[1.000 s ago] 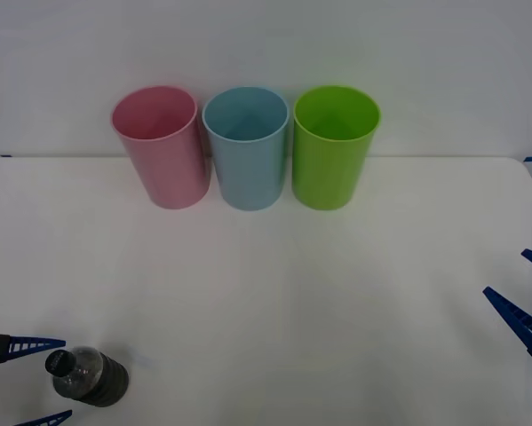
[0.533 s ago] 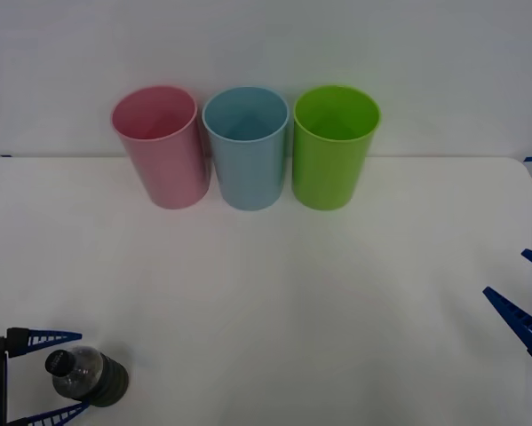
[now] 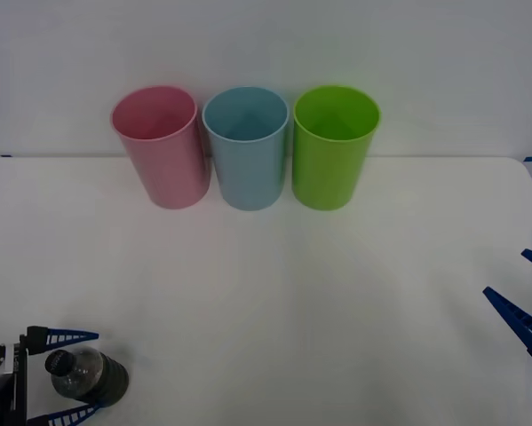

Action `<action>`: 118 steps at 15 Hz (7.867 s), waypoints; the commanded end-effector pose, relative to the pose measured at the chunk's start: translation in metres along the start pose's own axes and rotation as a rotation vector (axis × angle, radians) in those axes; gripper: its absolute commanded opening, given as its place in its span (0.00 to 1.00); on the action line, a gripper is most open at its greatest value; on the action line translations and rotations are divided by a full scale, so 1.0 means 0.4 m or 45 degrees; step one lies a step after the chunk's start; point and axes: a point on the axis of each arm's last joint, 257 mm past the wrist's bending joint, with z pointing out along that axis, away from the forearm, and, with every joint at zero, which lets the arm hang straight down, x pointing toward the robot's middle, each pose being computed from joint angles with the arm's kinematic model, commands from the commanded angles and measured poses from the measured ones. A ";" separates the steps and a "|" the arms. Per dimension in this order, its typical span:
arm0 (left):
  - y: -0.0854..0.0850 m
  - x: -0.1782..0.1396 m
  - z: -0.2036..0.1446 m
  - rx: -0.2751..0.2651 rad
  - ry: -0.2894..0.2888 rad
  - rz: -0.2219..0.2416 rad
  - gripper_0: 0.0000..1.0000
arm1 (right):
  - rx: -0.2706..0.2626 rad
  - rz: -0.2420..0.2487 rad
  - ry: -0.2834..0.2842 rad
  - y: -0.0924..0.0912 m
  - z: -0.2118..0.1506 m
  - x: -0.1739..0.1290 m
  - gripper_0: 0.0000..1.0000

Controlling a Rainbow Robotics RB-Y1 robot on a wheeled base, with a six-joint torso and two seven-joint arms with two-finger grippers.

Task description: Grasp the object on the table and drop it into the matching bin: aluminum can to the light blue bin, PET bottle to the pink bin.

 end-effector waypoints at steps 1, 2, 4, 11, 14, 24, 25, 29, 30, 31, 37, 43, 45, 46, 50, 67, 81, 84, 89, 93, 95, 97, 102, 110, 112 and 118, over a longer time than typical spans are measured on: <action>-0.007 -0.001 0.020 0.003 -0.015 0.001 1.00 | 0.000 0.000 0.000 0.000 0.000 0.000 1.00; -0.009 -0.001 0.023 0.003 -0.018 0.001 1.00 | 0.000 0.000 0.000 0.000 0.000 0.000 1.00; -0.011 -0.002 0.027 0.003 -0.022 0.005 1.00 | 0.000 0.000 0.000 0.000 0.000 0.000 1.00; -0.009 -0.010 0.031 -0.006 -0.045 0.014 0.00 | 0.000 0.000 0.000 0.000 0.000 0.000 1.00; -0.005 -0.011 0.025 -0.015 -0.046 0.013 0.00 | 0.000 0.000 0.000 0.000 0.000 0.000 1.00; 0.003 -0.066 -0.073 -0.156 -0.166 -0.037 0.00 | 0.000 0.000 0.000 0.000 0.000 0.000 1.00; 0.005 -0.075 -0.090 -0.184 -0.184 -0.047 0.00 | 0.000 0.000 0.000 0.000 0.000 0.000 1.00; 0.057 -0.112 -0.146 -0.346 -0.276 -0.110 0.00 | 0.000 0.000 0.000 0.000 0.000 0.000 1.00; 0.081 -0.119 -0.155 -0.394 -0.297 -0.126 0.00 | 0.000 0.000 0.000 0.000 0.000 0.000 1.00; 0.098 -0.126 -0.161 -0.431 -0.320 -0.142 0.00 | 0.000 0.000 0.000 0.000 0.000 0.000 1.00; 0.225 -0.283 -0.134 -0.607 -0.584 -0.237 0.00 | 0.000 0.000 0.000 0.000 0.000 0.000 1.00; 0.378 -0.537 -0.070 -0.692 -0.732 -0.280 0.00 | 0.000 0.000 0.000 0.000 0.000 0.000 1.00; 0.424 -0.628 -0.063 -0.693 -0.814 -0.307 0.00 | 0.000 0.000 0.000 0.000 0.000 0.000 1.00; 0.442 -0.653 -0.059 -0.699 -0.825 -0.312 0.00 | 0.000 0.000 0.000 0.000 0.000 0.000 1.00; 0.539 -0.763 -0.035 -0.748 -0.872 -0.320 0.00 | 0.000 0.000 0.000 0.000 0.000 0.000 1.00; 0.838 -0.922 0.193 -0.994 -0.719 -0.184 0.00 | 0.000 0.000 0.000 0.000 0.000 0.000 1.00; 0.829 -0.933 0.230 -1.005 -0.729 -0.180 1.00 | 0.000 0.000 0.000 0.000 0.000 0.000 1.00; 0.822 -0.928 0.234 -0.987 -0.737 -0.198 1.00 | 0.000 0.000 0.000 0.000 0.000 0.000 1.00; 0.797 -0.891 0.220 -0.930 -0.745 -0.236 1.00 | 0.000 0.000 0.000 0.000 0.000 0.000 1.00; 0.743 -0.855 0.161 -0.887 -0.770 -0.247 1.00 | 0.000 0.000 0.000 0.000 0.000 0.000 1.00; 0.705 -0.826 0.120 -0.868 -0.775 -0.254 1.00 | 0.000 0.000 0.000 0.000 0.000 0.000 1.00; 0.666 -0.794 0.076 -0.862 -0.772 -0.257 1.00 | 0.000 0.000 0.000 0.000 0.000 0.000 1.00; 0.566 -0.685 -0.041 -0.819 -0.698 -0.221 1.00 | 0.000 0.000 0.000 0.000 0.000 0.000 1.00; 0.392 -0.501 -0.200 -0.719 -0.520 -0.193 1.00 | 0.000 0.000 0.000 0.000 0.000 0.000 1.00; 0.358 -0.474 -0.240 -0.708 -0.482 -0.185 1.00 | 0.000 0.000 0.000 0.000 0.000 0.000 1.00; 0.235 -0.396 -0.341 -0.649 -0.352 -0.171 1.00 | 0.000 0.000 0.000 0.000 0.000 0.000 1.00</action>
